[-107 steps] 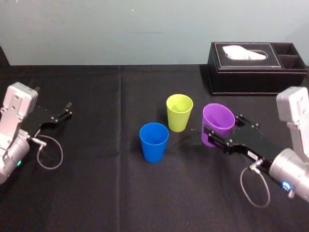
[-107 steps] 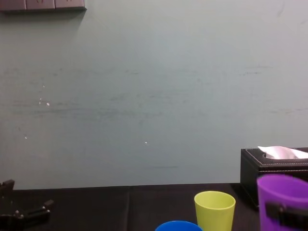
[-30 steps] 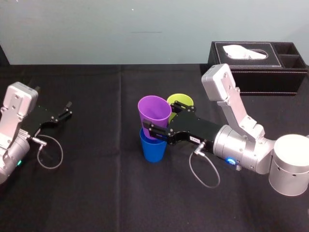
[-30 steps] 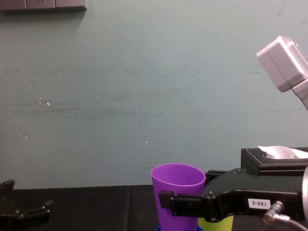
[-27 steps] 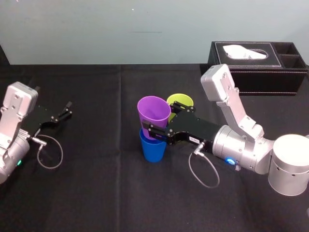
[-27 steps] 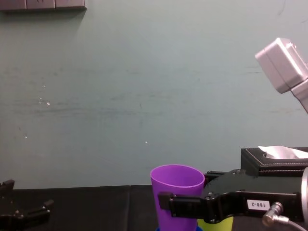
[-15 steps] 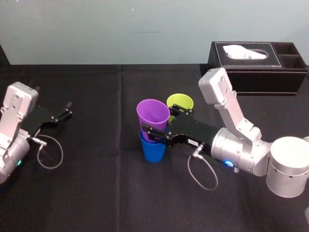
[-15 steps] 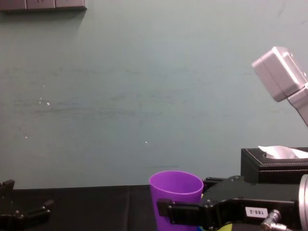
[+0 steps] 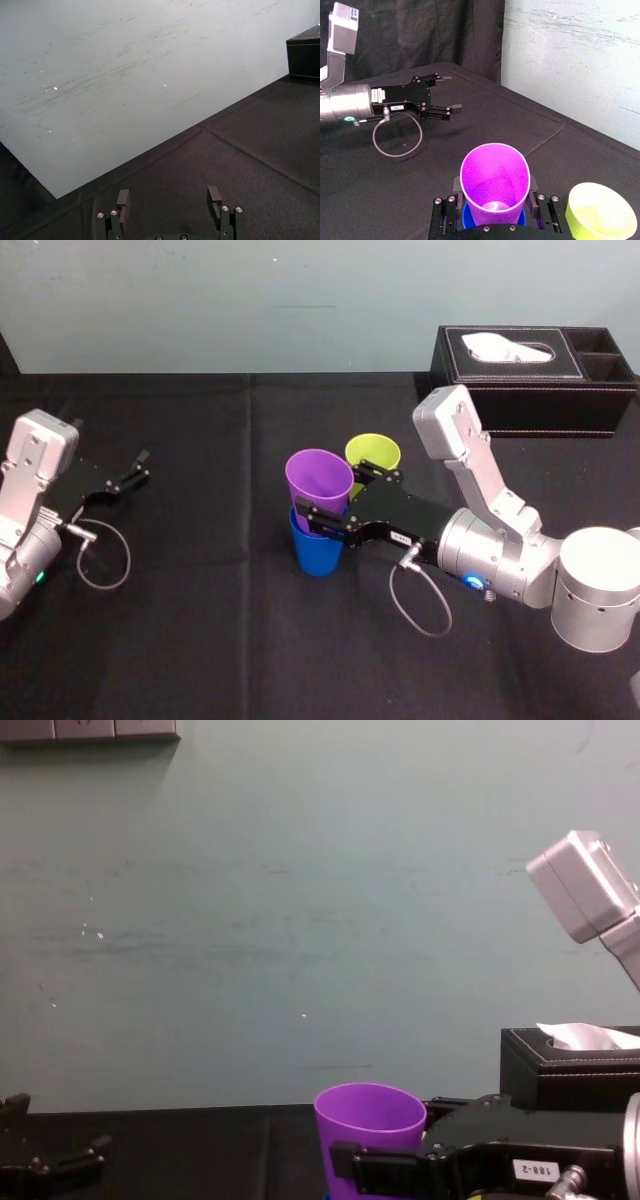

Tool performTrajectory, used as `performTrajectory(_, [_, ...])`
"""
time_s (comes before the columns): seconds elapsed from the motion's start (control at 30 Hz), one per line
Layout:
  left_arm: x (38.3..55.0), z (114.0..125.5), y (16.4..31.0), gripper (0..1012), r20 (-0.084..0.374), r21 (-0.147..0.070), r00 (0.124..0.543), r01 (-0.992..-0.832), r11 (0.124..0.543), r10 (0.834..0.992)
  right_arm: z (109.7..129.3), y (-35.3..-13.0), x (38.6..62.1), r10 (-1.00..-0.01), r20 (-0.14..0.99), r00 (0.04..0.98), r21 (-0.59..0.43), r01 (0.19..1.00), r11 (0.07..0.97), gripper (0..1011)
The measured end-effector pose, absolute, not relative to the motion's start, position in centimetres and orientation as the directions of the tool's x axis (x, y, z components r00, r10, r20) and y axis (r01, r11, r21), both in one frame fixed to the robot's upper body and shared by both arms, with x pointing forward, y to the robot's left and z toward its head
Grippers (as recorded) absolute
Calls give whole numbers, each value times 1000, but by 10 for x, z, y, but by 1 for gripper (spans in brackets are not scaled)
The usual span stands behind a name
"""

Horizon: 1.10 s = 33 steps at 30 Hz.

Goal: Stack the three plastic cups sequentially using one hand.

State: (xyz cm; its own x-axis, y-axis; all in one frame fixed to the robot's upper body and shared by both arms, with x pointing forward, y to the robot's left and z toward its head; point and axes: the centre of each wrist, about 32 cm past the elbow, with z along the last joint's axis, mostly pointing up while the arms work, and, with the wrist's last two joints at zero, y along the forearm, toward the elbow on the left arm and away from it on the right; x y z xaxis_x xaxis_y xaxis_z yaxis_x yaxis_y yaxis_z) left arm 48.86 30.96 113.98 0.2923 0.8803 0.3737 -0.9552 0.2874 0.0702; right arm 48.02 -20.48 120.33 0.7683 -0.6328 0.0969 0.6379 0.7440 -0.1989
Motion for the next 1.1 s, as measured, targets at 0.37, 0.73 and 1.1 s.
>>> performTrajectory(0.37, [489,1140,310,1011,374,70,292,-955,287,880,1203,-205,480,-633,97,768,-199,639,743,809])
performTrajectory(0.73, [489,1140,310,1011,374,70,292,-955,287,880,1204,-205,480,-633,97,768,-199,639,743,1003])
performTrajectory(1.1, [489,1140,310,1011,374,70,292,-955,287,880,1204,-205,480,-633,97,768,-199,639,743,1003])
